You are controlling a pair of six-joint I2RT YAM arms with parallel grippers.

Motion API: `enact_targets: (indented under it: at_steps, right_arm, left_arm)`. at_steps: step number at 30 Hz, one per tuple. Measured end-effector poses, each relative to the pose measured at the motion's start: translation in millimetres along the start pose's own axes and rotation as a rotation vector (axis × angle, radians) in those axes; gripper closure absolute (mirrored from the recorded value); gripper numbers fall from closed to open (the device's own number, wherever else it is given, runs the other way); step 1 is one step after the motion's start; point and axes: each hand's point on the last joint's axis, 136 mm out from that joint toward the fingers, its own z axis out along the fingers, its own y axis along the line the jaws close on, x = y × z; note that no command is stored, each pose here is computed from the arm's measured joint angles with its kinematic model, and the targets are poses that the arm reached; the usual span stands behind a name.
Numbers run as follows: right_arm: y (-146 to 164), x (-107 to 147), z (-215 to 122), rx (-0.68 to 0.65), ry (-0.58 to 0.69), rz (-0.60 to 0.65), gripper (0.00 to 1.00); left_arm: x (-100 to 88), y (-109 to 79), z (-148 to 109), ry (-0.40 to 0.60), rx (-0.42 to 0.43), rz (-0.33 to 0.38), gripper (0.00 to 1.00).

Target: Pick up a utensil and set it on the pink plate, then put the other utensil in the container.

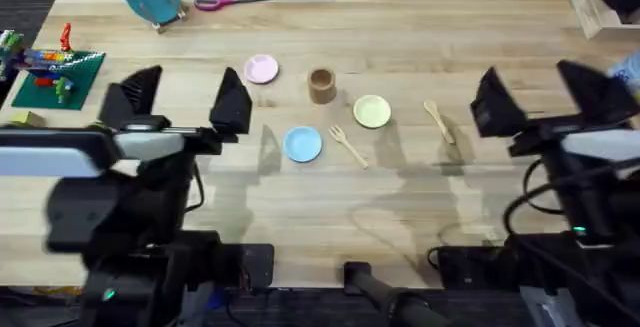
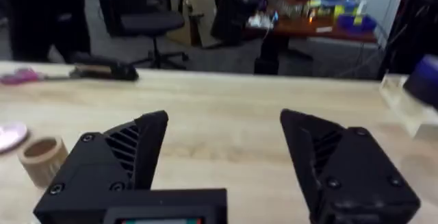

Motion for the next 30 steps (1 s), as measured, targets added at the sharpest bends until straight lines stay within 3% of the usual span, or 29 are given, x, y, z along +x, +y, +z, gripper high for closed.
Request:
enact_targets:
  at_steps: [4,11,15,22,30]
  right_arm:
    - [-0.1,-31.6,-1.1,0.0,-0.005,0.0,0.003]
    - [-0.6,-51.0,5.8,-0.001,0.196,0.011,0.005]
    - [-0.9,-62.9,9.3,-0.002,0.303,0.017,0.004]
    - [-1.1,-69.3,11.4,-0.003,0.493,0.027,0.004]
    - [-1.1,-59.7,12.1,-0.004,0.7,0.039,0.004]
  left_arm:
    - [-29.8,0.9,-11.2,-0.015,-0.006,0.0,0.008]
    - [-68.7,1.9,-24.0,0.043,-0.014,-0.009,0.007]
    - [-81.5,1.9,-25.0,0.113,-0.017,-0.031,0.007]
    - [-91.1,1.8,-19.6,0.281,-0.026,-0.08,0.008]
    - [-84.6,0.4,-11.6,0.517,-0.035,-0.108,0.007]
